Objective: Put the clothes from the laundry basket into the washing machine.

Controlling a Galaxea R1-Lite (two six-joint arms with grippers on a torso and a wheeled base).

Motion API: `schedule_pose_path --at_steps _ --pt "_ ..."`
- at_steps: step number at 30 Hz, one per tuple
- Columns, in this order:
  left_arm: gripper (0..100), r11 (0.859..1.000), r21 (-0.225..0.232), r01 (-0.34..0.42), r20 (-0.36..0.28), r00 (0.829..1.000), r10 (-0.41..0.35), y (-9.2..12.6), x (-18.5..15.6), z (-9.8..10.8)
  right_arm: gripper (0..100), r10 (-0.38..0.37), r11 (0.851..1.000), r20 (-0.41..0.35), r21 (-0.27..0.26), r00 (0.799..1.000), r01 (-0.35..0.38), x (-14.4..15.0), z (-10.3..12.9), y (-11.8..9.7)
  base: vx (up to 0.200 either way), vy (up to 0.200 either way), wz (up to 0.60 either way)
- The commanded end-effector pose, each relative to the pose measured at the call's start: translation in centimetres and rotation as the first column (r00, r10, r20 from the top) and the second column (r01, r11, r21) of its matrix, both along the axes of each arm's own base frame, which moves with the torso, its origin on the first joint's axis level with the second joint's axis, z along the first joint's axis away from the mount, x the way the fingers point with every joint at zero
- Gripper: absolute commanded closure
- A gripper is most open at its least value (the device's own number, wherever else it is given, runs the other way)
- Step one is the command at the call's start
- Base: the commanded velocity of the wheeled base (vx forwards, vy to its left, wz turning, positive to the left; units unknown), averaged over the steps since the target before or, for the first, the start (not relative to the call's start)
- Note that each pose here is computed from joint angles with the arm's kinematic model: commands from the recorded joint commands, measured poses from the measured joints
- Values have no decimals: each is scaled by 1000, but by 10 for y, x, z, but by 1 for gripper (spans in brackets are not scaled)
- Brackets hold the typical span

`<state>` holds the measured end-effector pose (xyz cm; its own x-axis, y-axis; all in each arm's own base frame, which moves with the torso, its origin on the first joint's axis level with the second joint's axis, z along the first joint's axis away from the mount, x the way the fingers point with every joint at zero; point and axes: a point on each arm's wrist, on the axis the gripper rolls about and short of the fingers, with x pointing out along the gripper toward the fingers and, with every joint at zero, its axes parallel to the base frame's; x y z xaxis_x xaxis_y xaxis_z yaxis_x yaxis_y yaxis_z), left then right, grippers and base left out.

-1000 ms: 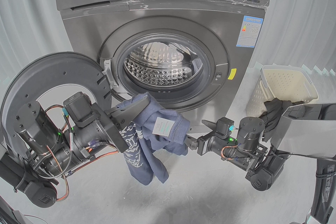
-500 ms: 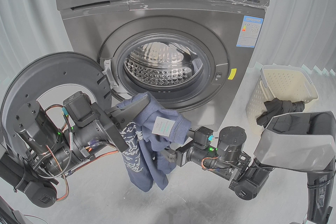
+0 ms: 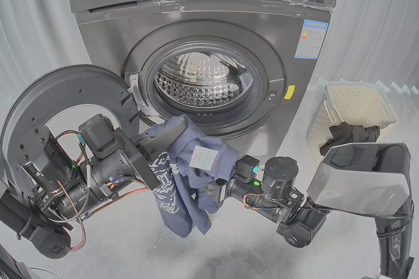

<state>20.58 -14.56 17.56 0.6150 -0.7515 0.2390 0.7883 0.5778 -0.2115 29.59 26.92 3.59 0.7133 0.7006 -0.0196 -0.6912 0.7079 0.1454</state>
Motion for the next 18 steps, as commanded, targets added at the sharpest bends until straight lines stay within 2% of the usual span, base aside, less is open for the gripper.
schedule_pose_path --at_steps 1,9,11,13,14,18 --pt "100 1000 -1 -2 -1 1000 2 0 0 0 100 0 1000 4 13 1000 0 3 -1 2 0 0 0" --pt "100 1000 -2 -6 -7 1000 6 1 1 -1 100 -4 1000 15 31 1000 3 -1 7 0 0 0 0" --pt "100 1000 -15 -4 -20 1000 3 1 1 -1 100 -12 999 35 45 999 10 -10 27 -12 0 0 0" --pt "100 1000 -14 0 -22 1000 0 1 1 -1 100 -25 999 35 45 999 24 -16 37 -24 0 0 0" --pt "0 1000 -11 1 -25 1000 -1 2 1 -2 100 -36 998 36 46 999 35 -18 43 -31 0 0 0" --pt "0 1000 -11 -5 -41 999 5 1 3 -4 100 -76 995 49 61 996 73 -30 63 -53 0 0 0"
